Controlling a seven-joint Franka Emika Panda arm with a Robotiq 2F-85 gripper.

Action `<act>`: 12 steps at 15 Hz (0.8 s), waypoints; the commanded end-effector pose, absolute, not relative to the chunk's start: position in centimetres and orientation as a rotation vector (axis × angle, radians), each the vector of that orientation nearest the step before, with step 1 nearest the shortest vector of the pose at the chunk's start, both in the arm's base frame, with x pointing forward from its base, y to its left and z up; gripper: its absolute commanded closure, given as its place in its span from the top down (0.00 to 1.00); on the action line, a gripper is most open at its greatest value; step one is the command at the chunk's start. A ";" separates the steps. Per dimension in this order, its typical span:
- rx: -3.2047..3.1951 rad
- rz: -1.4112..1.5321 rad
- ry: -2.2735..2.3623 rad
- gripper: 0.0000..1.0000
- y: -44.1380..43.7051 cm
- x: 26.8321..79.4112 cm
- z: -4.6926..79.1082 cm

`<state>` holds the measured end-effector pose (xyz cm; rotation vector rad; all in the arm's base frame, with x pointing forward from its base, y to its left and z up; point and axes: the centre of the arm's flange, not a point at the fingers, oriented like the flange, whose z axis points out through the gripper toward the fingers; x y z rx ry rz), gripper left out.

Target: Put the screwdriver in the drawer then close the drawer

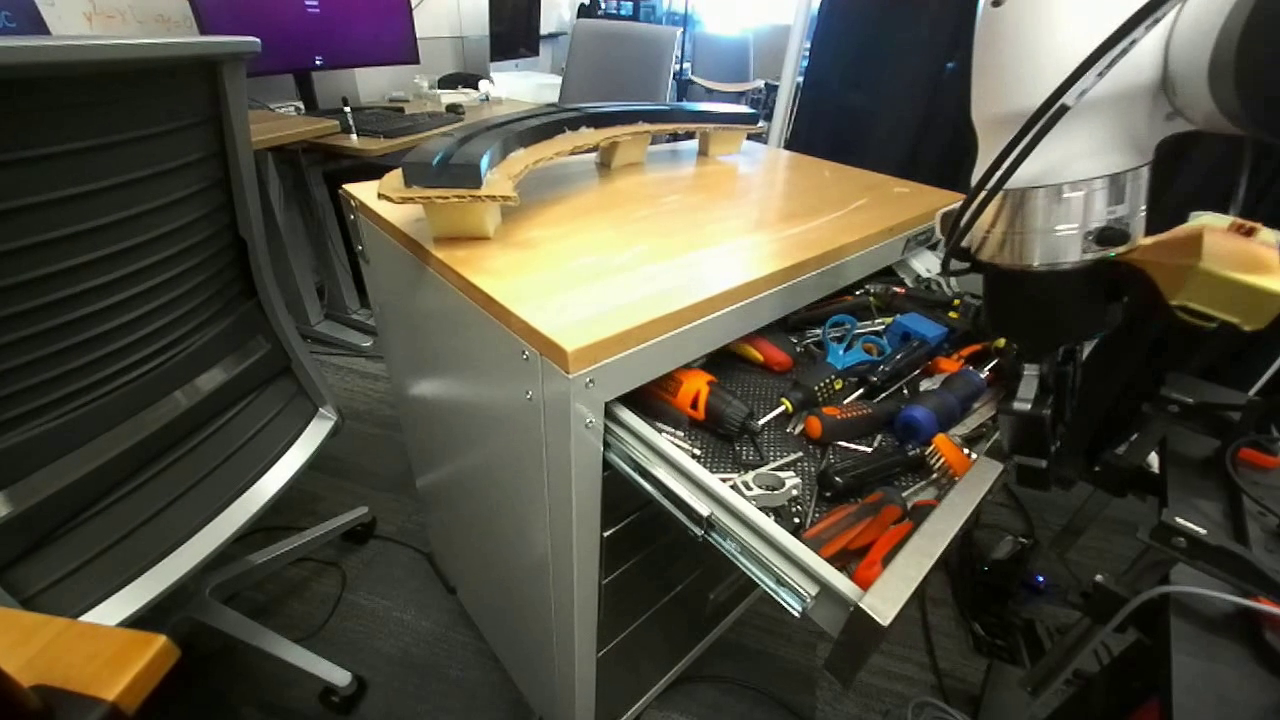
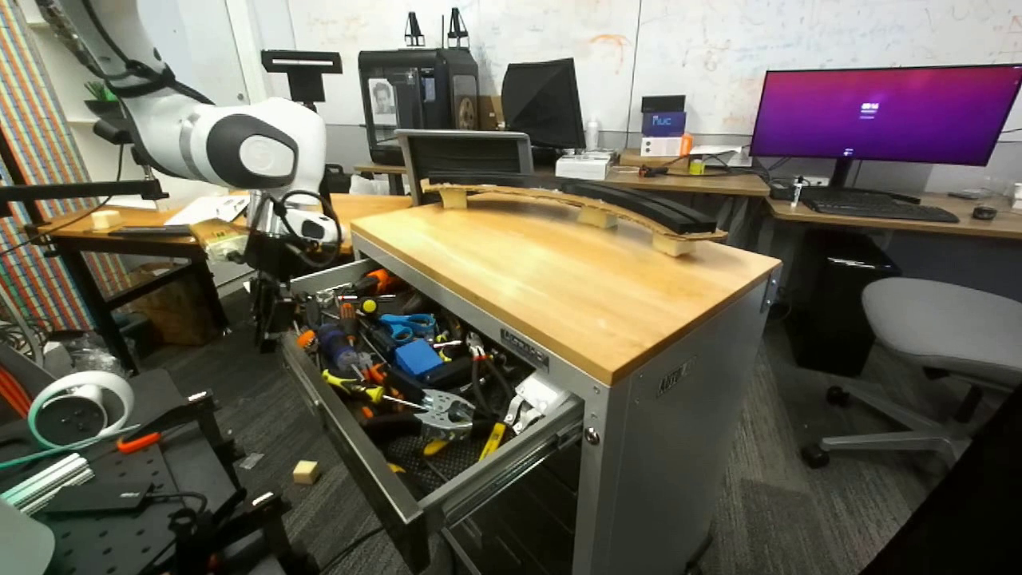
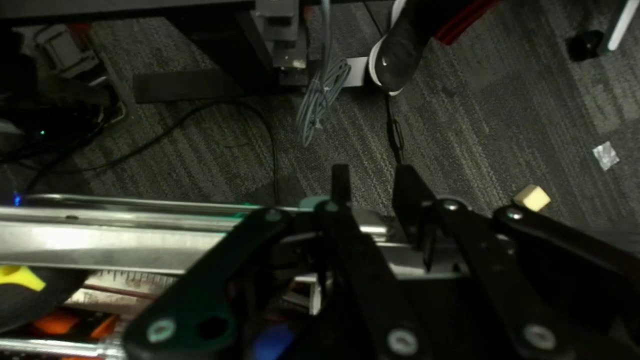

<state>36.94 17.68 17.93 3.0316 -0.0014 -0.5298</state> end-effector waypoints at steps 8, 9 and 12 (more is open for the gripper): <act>2.565 -0.173 0.467 0.06 23.5 49.3 16.3; 2.525 -0.134 0.505 0.05 23.9 49.9 16.2; 2.430 -0.044 0.562 0.05 24.6 51.5 15.8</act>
